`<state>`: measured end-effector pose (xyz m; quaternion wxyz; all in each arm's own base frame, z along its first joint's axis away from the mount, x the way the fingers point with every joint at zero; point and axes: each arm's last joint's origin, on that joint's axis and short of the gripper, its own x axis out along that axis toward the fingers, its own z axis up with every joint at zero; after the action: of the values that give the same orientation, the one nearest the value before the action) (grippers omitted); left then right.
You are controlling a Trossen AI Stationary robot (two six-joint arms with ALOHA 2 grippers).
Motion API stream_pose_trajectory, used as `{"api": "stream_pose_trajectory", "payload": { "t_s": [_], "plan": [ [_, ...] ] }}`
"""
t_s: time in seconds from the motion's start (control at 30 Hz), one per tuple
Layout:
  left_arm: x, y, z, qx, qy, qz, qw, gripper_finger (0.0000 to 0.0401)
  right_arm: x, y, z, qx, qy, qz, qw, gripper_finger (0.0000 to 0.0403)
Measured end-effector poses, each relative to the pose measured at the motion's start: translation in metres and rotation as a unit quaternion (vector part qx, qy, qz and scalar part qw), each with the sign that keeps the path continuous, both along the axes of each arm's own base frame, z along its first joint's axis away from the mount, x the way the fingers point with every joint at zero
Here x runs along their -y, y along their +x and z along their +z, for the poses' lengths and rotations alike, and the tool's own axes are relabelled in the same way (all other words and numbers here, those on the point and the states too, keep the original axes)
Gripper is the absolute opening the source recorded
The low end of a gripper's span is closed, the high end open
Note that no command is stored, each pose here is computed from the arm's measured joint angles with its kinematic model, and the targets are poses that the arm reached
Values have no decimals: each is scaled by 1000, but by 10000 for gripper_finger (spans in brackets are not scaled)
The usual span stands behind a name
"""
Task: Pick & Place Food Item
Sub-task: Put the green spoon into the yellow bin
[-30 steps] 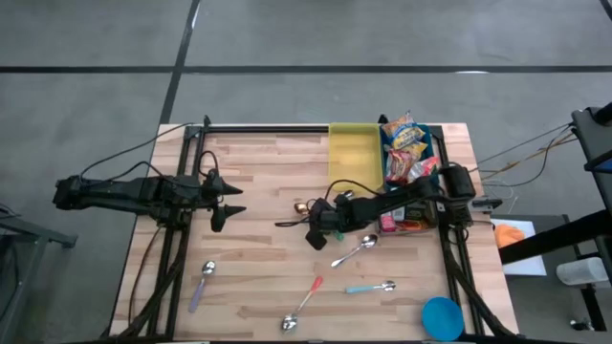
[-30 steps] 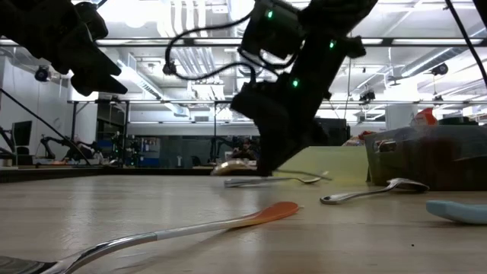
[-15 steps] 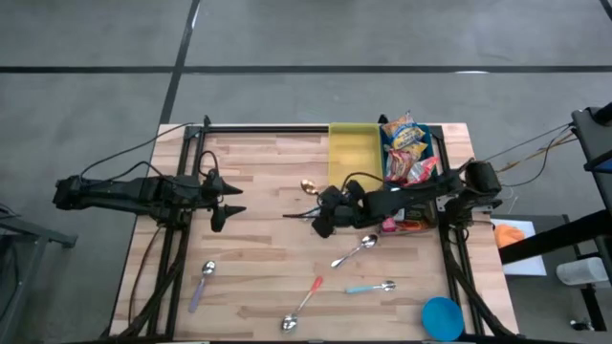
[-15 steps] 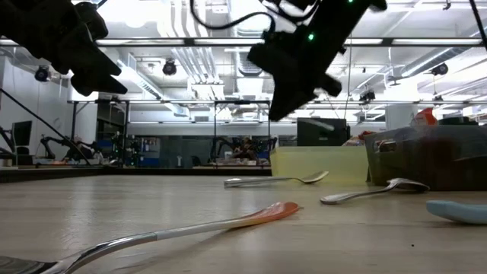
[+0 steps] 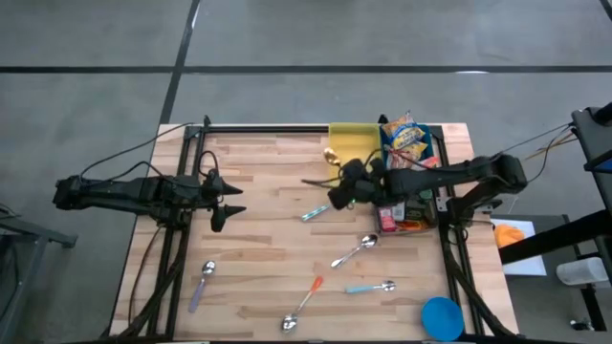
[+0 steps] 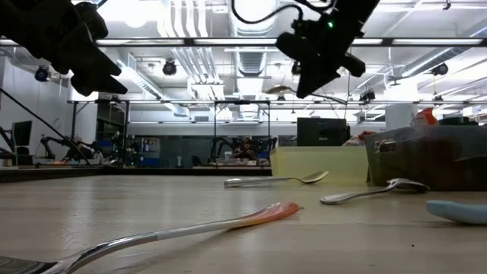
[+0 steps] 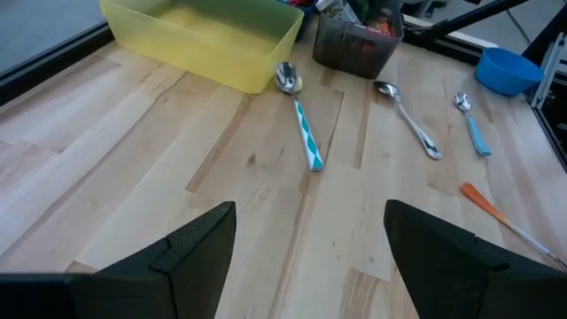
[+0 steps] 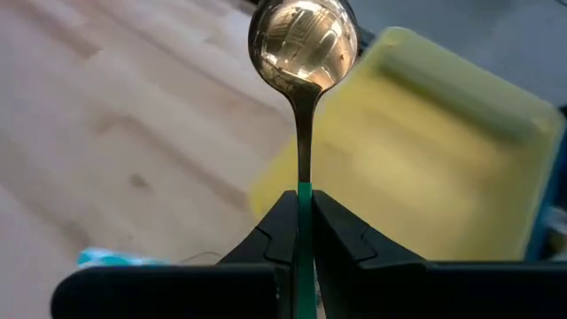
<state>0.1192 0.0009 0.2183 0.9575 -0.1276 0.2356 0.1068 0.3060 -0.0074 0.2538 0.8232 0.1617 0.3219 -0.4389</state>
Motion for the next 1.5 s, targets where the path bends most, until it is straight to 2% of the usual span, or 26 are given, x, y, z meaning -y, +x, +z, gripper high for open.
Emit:
{"api": "stream_pose_trajectory", "payload": {
  "t_s": [0.33,0.53,0.67,1.1,1.3,1.5],
  "plan": [
    [0,0,0,0,0,0,1000,290,69,-31,-22,22,18,-129,991,16],
    [0,0,0,0,0,0,1000,290,113,-39,-34,59,62,-122,989,16],
    [0,0,0,0,0,0,1000,290,132,-51,-43,65,84,-141,984,16],
    [0,0,0,0,0,0,1000,290,142,-62,-71,55,120,-170,977,16],
    [0,0,0,1,0,0,1000,290,146,-55,-98,19,151,-184,971,16],
    [0,0,0,1,0,0,1000,290,154,-44,-111,-2,157,-186,970,20]
  ]
}}
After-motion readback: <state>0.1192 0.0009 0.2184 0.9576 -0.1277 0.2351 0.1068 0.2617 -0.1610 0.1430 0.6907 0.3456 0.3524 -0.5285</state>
